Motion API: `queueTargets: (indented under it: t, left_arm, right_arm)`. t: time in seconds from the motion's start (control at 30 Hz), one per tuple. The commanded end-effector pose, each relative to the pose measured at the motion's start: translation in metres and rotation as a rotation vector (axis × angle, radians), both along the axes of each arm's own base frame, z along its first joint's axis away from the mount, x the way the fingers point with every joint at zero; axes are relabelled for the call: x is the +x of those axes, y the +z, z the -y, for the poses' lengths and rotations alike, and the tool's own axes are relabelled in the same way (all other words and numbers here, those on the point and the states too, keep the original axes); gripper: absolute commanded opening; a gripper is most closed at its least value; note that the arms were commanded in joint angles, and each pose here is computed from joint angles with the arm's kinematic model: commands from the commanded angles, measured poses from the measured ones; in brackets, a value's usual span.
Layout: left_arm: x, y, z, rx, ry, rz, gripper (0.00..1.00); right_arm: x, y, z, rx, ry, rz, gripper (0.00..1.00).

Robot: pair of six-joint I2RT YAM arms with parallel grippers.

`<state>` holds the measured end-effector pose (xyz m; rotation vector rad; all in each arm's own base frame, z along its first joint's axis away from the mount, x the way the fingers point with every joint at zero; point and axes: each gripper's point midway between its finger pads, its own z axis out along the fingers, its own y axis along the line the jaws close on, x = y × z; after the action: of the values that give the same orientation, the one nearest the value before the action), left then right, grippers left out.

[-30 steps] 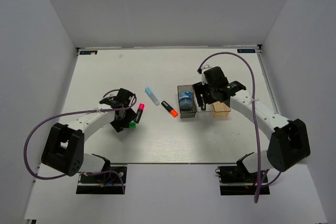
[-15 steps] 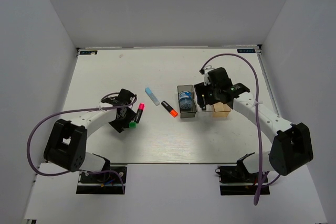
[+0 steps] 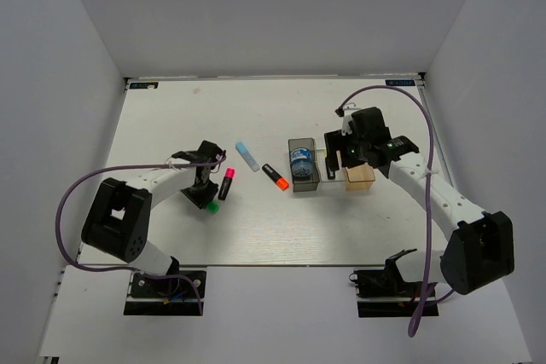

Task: Sort the stationery into containers
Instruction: Pick up the pen from the center of the board.

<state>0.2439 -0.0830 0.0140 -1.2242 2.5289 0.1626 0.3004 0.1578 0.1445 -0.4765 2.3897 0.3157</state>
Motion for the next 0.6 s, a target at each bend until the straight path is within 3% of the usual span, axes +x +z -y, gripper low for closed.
queueTargets:
  t: [0.0,0.1,0.17,0.2,0.23,0.27,0.37,0.5,0.57]
  left_arm:
    - [0.001,0.006,-0.004,0.029,-0.022,0.024,0.00]
    - [0.013,0.040,0.011,0.092,-0.237,0.099,0.00]
    - [0.021,0.071,0.025,0.138,-0.370,0.171,0.00]
    - [0.026,0.085,0.042,0.140,-0.484,0.218,0.00]
    - [0.034,0.104,0.056,0.118,-0.526,0.288,0.00]
    - [0.030,0.109,0.079,0.062,-0.663,0.294,0.00]
    - [0.035,0.136,0.149,-0.136,-0.942,0.426,0.00]
    - [0.058,0.170,0.218,-0.267,-1.074,0.524,0.00]
    - [0.074,0.159,0.248,-0.286,-1.113,0.511,0.00]
  right_arm:
    - [-0.002,0.010,0.002,0.033,0.015,0.027,0.78]
    - [-0.009,0.007,0.004,0.017,0.068,0.002,0.91]
    - [-0.012,0.006,0.006,-0.006,0.124,0.006,0.91]
    - [-0.014,0.010,0.006,0.004,0.149,0.015,0.81]
    - [-0.015,0.011,0.006,0.013,0.162,0.023,0.08]
    - [-0.015,0.012,0.008,0.017,0.154,0.028,0.00]
    - [-0.012,0.017,0.015,0.014,0.110,0.031,0.00]
    - [-0.010,0.014,0.028,0.012,0.033,0.026,0.00]
    - [-0.008,0.018,0.036,0.013,-0.009,0.054,0.00]
